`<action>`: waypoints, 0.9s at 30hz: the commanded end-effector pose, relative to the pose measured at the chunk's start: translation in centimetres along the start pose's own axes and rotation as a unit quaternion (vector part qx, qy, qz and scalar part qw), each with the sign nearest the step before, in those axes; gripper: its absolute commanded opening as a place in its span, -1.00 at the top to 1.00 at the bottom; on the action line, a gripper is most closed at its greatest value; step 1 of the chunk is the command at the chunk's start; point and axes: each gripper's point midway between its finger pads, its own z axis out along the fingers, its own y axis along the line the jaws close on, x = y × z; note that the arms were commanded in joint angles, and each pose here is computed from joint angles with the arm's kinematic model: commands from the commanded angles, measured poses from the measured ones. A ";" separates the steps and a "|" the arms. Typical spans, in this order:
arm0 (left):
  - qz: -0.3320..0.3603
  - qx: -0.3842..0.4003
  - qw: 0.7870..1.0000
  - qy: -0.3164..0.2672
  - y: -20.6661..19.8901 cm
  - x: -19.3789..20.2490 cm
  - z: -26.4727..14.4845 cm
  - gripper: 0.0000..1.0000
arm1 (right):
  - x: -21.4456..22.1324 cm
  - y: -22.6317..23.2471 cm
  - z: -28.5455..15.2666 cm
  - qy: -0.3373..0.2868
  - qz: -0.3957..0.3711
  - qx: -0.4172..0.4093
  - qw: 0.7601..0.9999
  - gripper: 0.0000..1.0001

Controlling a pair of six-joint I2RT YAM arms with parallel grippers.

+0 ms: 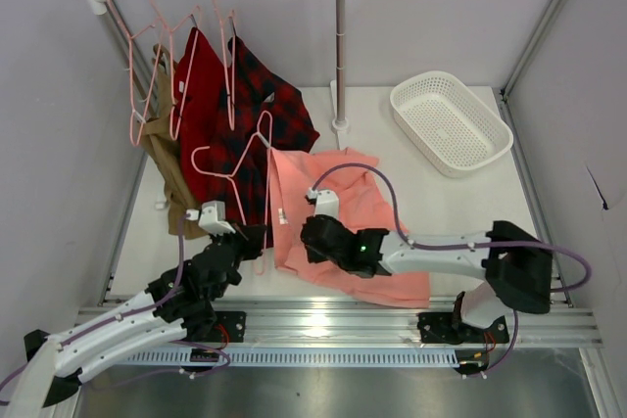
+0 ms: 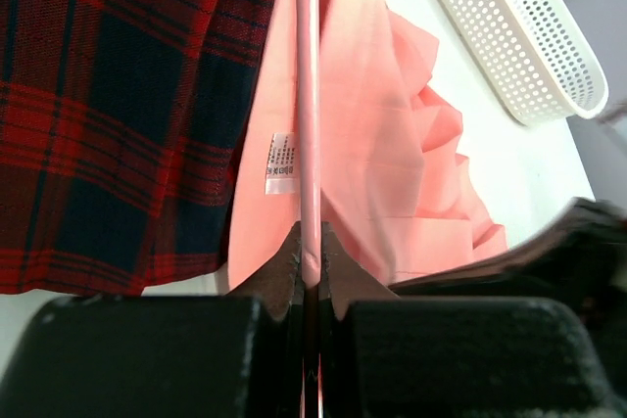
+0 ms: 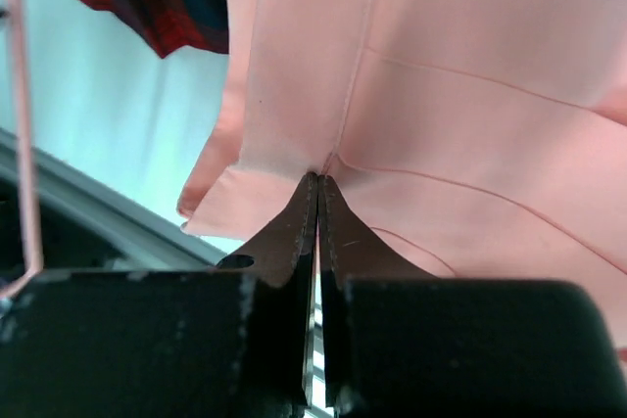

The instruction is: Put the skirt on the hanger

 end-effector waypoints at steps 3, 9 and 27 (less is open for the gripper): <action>-0.027 0.000 0.999 -0.029 -1.0 -1.7 0.3 1.00 | -0.9 -0.8 -2.7 -0.039 0.059 -0.043 0.997 1.00; -0.022 0.008 1.000 -0.010 -1.7 -0.6 0.9 1.00 | 2.5 -4.8 -2.8 -0.013 0.092 -0.010 0.996 1.00; -0.013 0.026 1.000 -0.001 -2.9 0.4 1.9 1.00 | 1.7 -4.3 -3.2 0.078 0.045 -0.033 0.995 0.70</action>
